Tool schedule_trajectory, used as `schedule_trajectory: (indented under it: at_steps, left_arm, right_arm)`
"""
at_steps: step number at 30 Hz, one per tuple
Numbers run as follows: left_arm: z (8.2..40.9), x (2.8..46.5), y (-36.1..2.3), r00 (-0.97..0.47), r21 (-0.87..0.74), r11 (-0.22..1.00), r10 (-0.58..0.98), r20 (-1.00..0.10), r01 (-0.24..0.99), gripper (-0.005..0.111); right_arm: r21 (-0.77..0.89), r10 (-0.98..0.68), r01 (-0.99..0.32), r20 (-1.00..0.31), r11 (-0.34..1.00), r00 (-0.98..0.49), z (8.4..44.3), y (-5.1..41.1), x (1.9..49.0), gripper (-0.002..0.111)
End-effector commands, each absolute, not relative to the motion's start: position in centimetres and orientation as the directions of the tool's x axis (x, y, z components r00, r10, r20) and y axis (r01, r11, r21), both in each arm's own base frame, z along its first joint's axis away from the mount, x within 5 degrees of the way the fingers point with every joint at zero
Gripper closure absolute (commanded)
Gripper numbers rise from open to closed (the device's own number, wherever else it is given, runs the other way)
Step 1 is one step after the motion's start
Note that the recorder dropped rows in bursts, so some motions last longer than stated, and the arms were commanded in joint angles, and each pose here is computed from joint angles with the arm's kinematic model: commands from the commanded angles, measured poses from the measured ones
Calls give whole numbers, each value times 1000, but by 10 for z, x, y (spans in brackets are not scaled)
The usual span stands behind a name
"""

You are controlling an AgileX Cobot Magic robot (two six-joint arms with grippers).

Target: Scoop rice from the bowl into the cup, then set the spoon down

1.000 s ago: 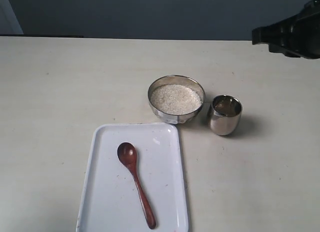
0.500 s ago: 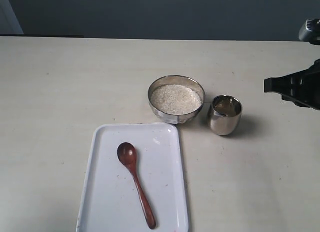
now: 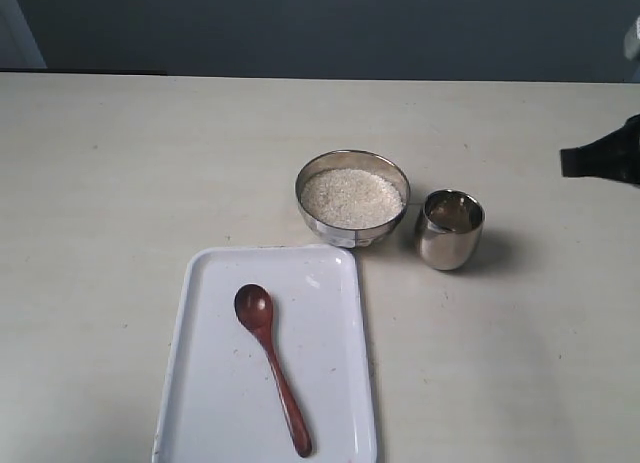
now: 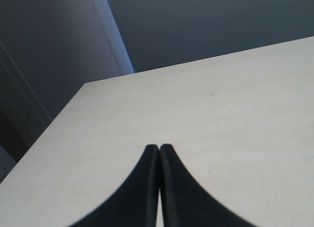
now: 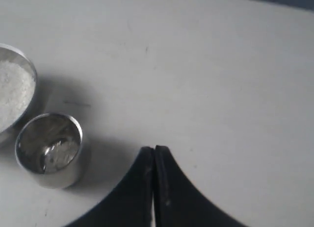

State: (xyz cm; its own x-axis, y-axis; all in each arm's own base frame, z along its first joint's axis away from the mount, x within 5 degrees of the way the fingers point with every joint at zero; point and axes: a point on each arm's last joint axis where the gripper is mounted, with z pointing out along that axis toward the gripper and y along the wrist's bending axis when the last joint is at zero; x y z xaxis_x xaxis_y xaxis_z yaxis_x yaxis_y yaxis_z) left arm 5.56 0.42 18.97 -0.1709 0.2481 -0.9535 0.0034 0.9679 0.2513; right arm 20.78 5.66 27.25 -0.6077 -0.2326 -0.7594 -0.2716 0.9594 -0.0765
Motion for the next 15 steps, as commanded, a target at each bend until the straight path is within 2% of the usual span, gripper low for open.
schedule_trajectory:
  at_steps: [1, 6, 10, 15]
  left_arm:
    - [192, 55, 4, -151, 249, 969, 247, -957, 7, 106]
    - [192, 55, 4, -151, 249, 969, 247, -957, 7, 106]
    - [192, 55, 4, -151, 249, 969, 247, -957, 7, 106]
    - [192, 55, 4, -151, 249, 969, 247, -957, 7, 106]
  right_arm:
    - [-61, -128, -163, -889, 985, -440, 301, 30, 185, 109]
    - [-37, -33, 9, -963, 999, -267, 307, -1, 136, 109]
    - [-9, 19, 105, -966, 994, -256, 281, -10, 97, 109]
    - [26, 55, 122, -970, 992, -238, 250, -9, 72, 109]
